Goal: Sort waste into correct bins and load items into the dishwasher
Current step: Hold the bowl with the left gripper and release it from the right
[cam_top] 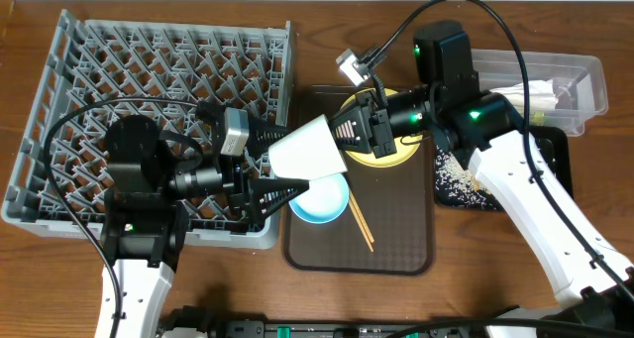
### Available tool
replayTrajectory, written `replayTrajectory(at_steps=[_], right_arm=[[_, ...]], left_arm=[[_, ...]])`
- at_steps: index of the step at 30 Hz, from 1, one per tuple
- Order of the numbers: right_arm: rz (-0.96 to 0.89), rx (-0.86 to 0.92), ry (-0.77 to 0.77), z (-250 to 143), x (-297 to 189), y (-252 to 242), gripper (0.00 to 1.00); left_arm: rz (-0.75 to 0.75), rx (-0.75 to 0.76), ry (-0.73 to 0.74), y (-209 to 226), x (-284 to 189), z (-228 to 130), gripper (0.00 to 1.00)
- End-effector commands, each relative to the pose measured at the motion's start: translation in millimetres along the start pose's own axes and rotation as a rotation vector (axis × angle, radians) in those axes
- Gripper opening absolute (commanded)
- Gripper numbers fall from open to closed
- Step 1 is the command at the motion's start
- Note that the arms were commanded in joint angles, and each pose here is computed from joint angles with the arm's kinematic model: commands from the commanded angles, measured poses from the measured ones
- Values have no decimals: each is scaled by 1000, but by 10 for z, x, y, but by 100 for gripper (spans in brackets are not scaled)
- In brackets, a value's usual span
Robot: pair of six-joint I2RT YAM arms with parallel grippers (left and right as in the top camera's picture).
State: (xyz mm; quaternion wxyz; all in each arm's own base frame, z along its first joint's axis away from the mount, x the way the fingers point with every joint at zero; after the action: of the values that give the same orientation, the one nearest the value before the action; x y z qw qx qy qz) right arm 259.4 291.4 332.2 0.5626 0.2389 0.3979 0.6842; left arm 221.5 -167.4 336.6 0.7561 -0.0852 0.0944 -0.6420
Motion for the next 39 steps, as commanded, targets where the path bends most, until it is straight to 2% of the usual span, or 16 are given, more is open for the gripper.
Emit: replayTrajectory(at_steps=[1,12,15,28,31,36,39], right_arm=[[38,6,23,-38,46,73,1],[38,14,23,-38,46,73,1],[38,16,23,-37,46,73,1],[38,16,23,-37,46,73,2],[38,17,23,-38,46,73,10],[25,18,5,-4,-22,38,37],[-28,24,-43,80,-178,-76,42]], left_arm=[[-24,16,-2,-50,-13,44,93],[-17,48,-9,-42,-13,79,92],[-17,57,-11,-42,-13,88,85],[-16,49,-9,-21,-9,77,68],[14,48,-12,28,-9,83,67],[70,41,-17,119,-13,88,67],[144,-9,-11,243,-25,36,64]])
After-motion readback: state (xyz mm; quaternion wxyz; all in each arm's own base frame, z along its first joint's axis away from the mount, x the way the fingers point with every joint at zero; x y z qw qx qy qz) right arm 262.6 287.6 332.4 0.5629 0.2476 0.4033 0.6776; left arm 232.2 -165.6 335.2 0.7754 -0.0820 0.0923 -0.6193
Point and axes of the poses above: each gripper's point midway between its finger pads, its own x axis out along the fingers, its own y axis along the line the jaws close on, z = x × y, the point moved 1 cm from there along -x, back along the fingers, and after that the axes turned 5 degrees about x, right-handed, at the moved point
